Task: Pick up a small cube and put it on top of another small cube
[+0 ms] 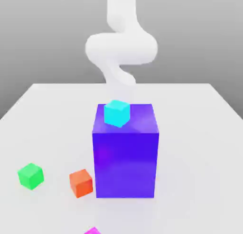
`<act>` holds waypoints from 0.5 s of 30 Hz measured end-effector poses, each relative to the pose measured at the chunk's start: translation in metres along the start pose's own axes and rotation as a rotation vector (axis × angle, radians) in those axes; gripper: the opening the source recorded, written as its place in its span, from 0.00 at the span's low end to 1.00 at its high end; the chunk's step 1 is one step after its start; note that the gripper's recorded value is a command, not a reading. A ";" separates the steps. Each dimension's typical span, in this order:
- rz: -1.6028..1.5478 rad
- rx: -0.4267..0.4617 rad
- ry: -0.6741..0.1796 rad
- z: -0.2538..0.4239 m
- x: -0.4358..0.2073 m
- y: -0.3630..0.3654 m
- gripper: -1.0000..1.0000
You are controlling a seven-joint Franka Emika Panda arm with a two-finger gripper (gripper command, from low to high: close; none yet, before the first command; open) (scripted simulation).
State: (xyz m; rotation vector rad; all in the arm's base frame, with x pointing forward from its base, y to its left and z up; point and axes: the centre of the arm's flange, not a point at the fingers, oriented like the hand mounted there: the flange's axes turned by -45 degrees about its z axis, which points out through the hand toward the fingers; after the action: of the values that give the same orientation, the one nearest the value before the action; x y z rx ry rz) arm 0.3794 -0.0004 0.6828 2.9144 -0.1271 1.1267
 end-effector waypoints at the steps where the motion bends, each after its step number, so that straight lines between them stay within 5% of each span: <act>1: 0.023 -0.018 -0.026 0.019 0.002 0.000 0.50; 15: 0.337 -0.210 -0.345 0.262 -0.041 0.027 0.50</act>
State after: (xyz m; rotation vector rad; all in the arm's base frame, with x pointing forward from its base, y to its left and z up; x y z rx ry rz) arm 0.5227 -0.0357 0.4614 2.9282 -0.7164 0.5709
